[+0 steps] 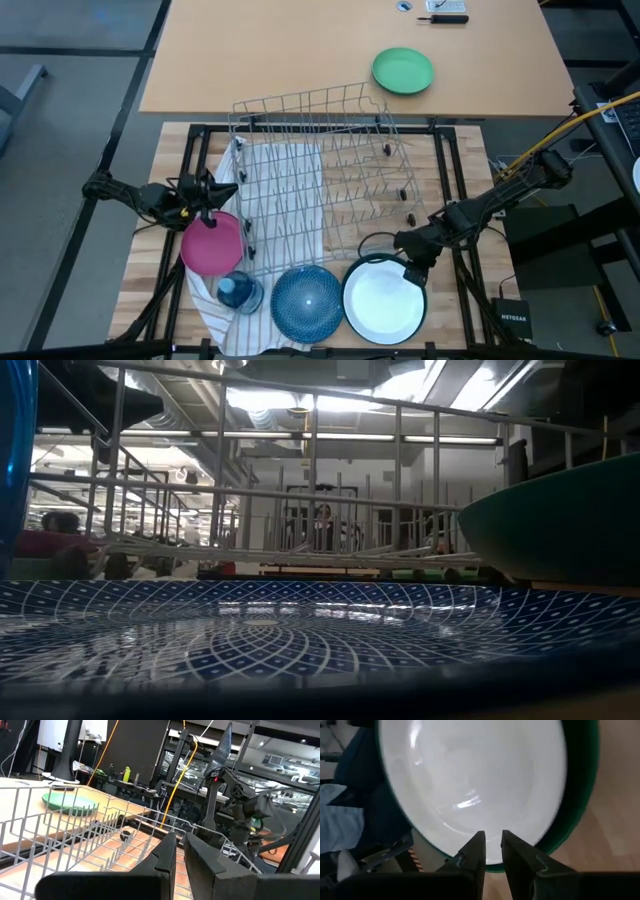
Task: Sort dishes
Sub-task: Put the white plate into the dish rack
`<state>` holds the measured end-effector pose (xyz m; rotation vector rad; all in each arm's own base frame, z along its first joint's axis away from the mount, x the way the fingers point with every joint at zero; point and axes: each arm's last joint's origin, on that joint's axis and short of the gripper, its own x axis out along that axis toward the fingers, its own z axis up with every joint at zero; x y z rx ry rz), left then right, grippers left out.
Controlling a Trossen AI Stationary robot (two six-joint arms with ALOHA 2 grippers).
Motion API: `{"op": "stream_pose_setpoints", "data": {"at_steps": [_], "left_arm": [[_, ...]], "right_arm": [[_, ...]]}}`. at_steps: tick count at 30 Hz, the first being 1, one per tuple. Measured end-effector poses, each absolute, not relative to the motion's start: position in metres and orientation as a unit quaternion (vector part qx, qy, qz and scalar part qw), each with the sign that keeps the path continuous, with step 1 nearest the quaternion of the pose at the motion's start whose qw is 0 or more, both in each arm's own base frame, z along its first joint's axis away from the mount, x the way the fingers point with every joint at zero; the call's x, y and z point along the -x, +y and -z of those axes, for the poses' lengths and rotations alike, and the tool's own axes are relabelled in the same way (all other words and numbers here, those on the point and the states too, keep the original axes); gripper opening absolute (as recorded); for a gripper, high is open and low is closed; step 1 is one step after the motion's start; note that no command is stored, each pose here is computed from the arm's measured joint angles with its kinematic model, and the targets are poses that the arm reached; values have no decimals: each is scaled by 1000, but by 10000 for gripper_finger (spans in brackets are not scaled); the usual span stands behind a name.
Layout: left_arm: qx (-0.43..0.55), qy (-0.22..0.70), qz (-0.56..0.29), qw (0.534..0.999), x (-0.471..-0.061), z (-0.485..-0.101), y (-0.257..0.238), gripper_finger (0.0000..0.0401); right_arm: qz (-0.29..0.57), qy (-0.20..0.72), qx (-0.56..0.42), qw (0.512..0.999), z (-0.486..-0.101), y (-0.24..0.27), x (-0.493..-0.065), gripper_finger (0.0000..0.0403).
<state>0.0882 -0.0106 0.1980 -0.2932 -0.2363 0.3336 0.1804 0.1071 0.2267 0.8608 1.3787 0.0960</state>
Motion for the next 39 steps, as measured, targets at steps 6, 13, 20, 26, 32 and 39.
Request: {"op": "stream_pose_setpoints", "data": {"at_steps": [6, 13, 20, 26, 32, 39], "left_arm": [[148, -112, -165, 969, -88, -197, -11, 29], [148, -113, -165, 969, -88, -197, -11, 29], [148, -113, -165, 969, -88, -197, -11, 29], [149, -113, -165, 968, -88, -197, -11, 29], [153, -113, -164, 968, -88, -197, -11, 29], [151, -112, -165, 968, -89, -197, -11, 29]], "right_arm": [[-81, 615, -377, 688, -240, 119, -179, 66], [-110, 596, -370, 704, -255, 137, -174, 66], [-99, 573, -363, 728, -251, 153, -176, 66], [-63, 603, -331, 723, -228, 161, -186, 66], [-93, 611, -314, 721, -209, 174, -201, 66], [-41, 631, -288, 719, -195, 172, -201, 66]]}}
